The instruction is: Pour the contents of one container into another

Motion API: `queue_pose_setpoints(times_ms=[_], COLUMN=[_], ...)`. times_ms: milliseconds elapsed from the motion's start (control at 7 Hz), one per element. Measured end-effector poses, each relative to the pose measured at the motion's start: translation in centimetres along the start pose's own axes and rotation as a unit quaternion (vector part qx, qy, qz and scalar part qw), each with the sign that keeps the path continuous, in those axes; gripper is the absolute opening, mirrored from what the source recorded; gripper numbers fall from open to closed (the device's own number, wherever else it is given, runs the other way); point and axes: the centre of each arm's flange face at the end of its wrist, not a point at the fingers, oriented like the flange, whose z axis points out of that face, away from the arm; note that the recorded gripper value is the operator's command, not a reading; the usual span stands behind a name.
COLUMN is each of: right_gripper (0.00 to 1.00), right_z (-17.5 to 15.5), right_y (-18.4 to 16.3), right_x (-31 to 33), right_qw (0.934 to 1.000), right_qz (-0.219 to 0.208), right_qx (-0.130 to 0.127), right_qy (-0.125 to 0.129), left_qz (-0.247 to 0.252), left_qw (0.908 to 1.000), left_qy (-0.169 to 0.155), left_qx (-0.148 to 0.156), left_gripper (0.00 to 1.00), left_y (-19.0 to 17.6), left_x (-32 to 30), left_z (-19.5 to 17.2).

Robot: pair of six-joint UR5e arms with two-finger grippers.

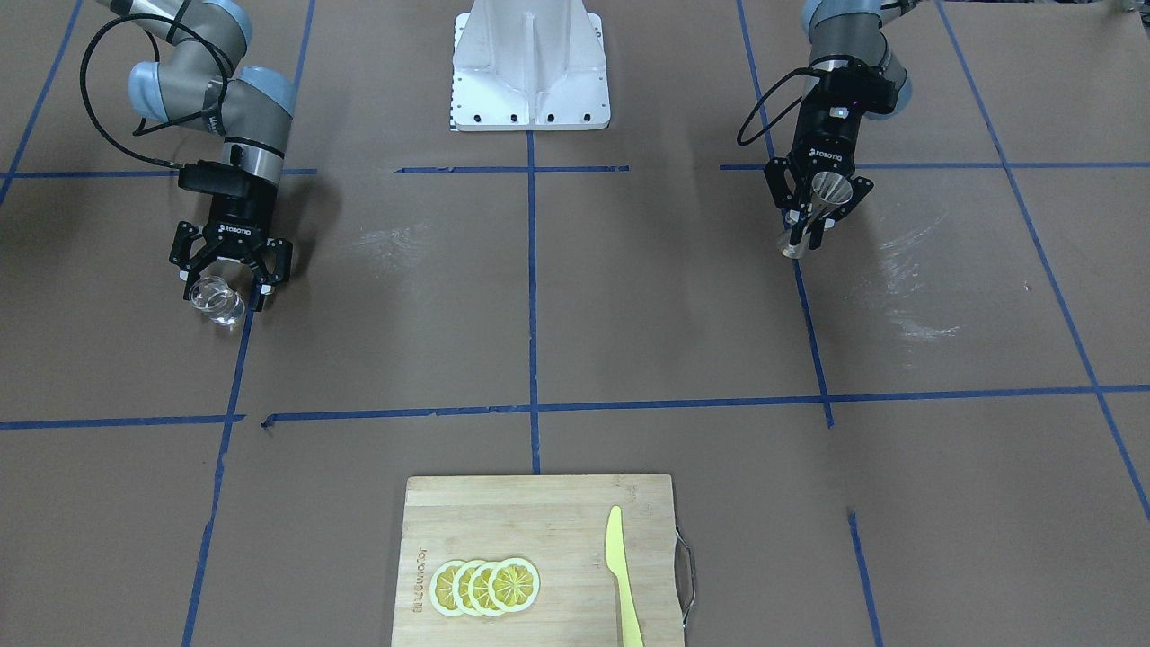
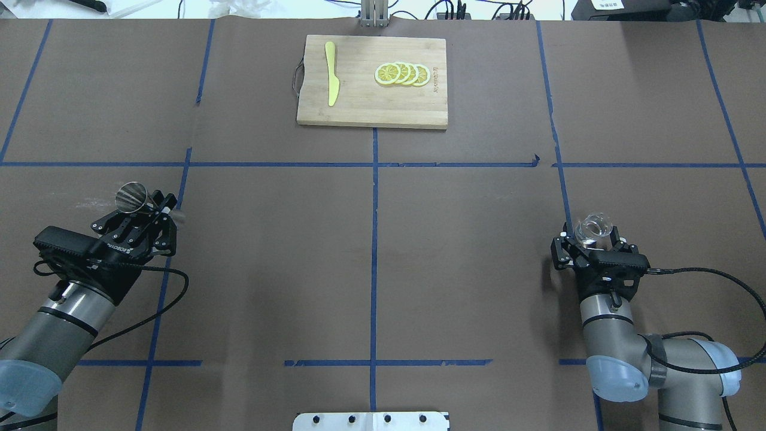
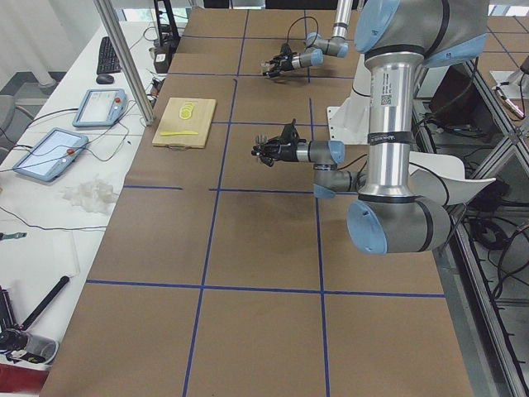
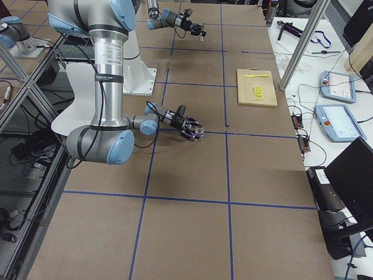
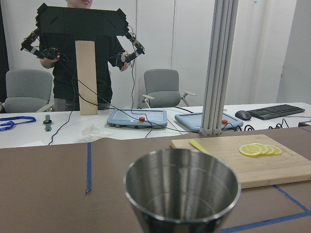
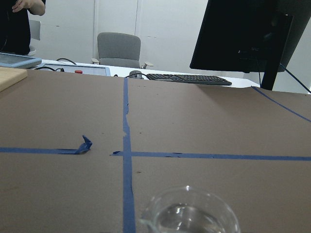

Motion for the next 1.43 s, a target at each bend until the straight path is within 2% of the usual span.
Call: queue_pose_setpoints(times_ms=[714, 857, 1143, 1429], right_gripper=[0.88, 0.77, 0.36, 0.00], right_z=[0.65, 0.72, 0.73, 0.71], right_y=[0.53, 0.53, 0.45, 0.39], right_x=[0.30, 0.35, 0.40, 0.39], right_qw=[0.9994, 0.9993, 0.9992, 0.9991], right_qz=[0.008, 0.008, 0.013, 0.014], right_qx=[0.001, 0.002, 0.002, 0.002], right_qy=[-0.034, -0.036, -0.039, -0.040], left_qz=[-0.002, -0.002, -0.003, -0.003], left_qw=[1.0000, 1.0000, 0.9999, 0.9999], left_qy=[0.000, 0.000, -0.005, -0.007], left_qx=[0.001, 0.002, 0.008, 0.010], left_gripper=[0.00, 0.00, 0.00, 0.00], left_y=[-0.15, -0.25, -0.44, -0.48], left_x=[0.02, 0.03, 0.00, -0.03], left_z=[-0.02, -0.03, -0.03, -0.03])
